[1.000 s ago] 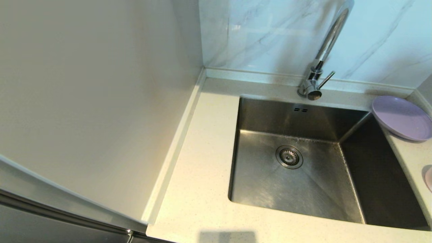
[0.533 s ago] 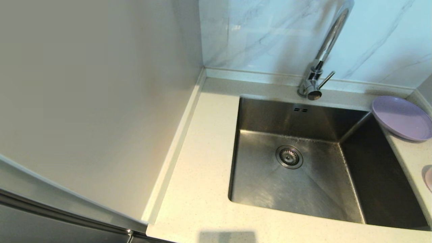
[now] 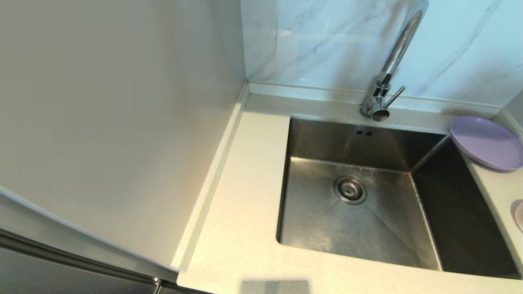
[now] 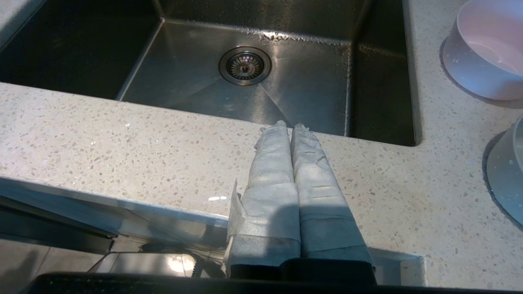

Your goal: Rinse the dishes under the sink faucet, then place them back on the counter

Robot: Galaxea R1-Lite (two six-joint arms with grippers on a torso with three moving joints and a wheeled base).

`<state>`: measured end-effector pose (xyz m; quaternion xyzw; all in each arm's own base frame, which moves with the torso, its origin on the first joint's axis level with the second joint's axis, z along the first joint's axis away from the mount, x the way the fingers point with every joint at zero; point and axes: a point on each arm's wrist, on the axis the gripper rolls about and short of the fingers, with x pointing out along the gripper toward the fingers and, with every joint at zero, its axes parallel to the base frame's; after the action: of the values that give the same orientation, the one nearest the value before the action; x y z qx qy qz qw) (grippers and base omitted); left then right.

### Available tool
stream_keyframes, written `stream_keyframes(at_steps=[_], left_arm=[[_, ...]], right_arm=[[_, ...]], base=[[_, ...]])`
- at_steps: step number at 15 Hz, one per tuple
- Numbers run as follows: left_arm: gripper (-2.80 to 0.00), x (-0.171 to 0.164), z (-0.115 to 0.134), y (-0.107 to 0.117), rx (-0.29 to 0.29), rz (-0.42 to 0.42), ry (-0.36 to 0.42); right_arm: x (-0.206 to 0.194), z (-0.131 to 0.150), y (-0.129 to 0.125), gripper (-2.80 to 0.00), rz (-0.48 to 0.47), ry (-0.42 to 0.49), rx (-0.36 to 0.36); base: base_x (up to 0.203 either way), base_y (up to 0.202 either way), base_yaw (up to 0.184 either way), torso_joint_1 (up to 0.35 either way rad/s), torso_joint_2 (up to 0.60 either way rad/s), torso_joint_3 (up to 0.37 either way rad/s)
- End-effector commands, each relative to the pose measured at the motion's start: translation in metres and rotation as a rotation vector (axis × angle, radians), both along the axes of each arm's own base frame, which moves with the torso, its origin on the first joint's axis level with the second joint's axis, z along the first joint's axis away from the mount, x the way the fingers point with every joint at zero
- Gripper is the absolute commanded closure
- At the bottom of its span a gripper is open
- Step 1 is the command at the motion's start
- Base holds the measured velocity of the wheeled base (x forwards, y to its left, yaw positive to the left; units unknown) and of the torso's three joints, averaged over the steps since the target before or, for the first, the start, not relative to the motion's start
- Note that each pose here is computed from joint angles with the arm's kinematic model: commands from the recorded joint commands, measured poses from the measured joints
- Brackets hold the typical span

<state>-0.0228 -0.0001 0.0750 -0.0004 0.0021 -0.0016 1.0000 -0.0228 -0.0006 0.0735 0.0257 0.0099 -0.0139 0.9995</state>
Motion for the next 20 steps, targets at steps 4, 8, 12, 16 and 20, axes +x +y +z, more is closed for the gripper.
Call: stream_keyframes(at_steps=[4,8,12,16,20], left_arm=[[0.0,0.0,0.0,0.0,-0.001,0.0,0.0],[0.0,0.0,0.0,0.0,-0.001,0.0,0.0],[0.0,0.0,0.0,0.0,-0.001,0.0,0.0],[0.0,0.0,0.0,0.0,-0.001,0.0,0.0],[0.0,0.0,0.0,0.0,-0.001,0.0,0.0]], right_arm=[[0.0008,-0.0025,0.0,0.0,0.0,0.012,0.002],[0.0008,-0.0025,0.0,0.0,0.0,0.012,0.002],[0.0008,-0.0024,0.0,0.0,0.0,0.01,0.002],[0.0008,-0.0025,0.0,0.0,0.0,0.012,0.002],[0.0007,-0.0021,0.0,0.0,-0.002,0.01,0.002]], base=[[0.0,0.0,0.0,0.0,0.0,0.0],[0.0,0.0,0.0,0.0,0.0,0.0],[0.0,0.0,0.0,0.0,0.0,0.0],[0.0,0.0,0.0,0.0,0.0,0.0],[0.0,0.0,0.0,0.0,0.0,0.0]])
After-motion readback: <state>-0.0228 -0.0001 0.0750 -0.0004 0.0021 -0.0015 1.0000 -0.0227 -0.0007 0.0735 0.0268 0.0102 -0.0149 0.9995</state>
